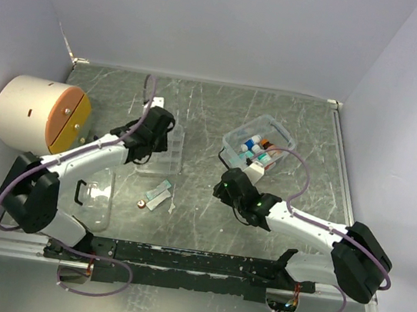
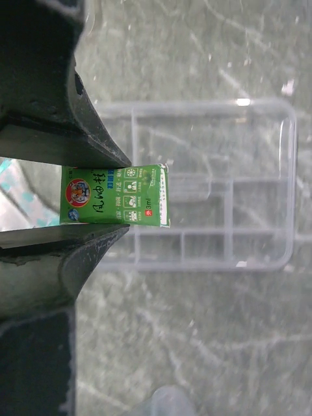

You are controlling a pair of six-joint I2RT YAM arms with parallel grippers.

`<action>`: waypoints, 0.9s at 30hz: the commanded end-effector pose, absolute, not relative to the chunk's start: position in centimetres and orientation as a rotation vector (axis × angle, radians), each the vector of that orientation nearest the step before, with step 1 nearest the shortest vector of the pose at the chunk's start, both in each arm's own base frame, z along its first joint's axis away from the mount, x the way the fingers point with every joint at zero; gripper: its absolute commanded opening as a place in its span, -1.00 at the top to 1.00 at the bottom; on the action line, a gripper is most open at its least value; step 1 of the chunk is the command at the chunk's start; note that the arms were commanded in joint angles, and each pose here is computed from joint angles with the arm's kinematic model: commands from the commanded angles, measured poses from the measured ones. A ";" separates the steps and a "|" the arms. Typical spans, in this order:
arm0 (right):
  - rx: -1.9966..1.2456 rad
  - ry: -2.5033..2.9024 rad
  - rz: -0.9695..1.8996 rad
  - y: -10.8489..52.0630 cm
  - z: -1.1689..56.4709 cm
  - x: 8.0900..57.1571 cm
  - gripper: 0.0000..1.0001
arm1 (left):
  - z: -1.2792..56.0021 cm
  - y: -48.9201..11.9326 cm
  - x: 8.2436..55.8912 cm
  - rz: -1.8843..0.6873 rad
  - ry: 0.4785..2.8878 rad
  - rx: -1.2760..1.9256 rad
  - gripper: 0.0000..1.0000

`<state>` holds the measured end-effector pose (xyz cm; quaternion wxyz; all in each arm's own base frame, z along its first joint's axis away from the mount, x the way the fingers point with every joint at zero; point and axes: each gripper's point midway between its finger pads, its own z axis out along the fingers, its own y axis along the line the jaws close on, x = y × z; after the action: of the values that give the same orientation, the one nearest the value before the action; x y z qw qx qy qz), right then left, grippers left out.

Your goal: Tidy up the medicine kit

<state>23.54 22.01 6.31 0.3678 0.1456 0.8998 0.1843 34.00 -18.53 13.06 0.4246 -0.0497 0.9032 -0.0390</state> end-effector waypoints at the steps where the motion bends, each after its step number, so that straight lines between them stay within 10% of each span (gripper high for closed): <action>1: 0.376 2.299 0.499 22.6 6.5 23.8 0.11 | 11.8 -16.8 36.0 -0.096 2.275 -0.096 0.09; 27: 0.322 2.330 0.501 23.7 6.0 24.1 0.12 | 4.3 -13.6 42.4 0.066 2.431 -0.075 0.02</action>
<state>23.21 22.86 4.84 0.3452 0.1275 0.9116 0.1833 40.90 -13.21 3.82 0.3335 -0.0335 0.9417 0.0287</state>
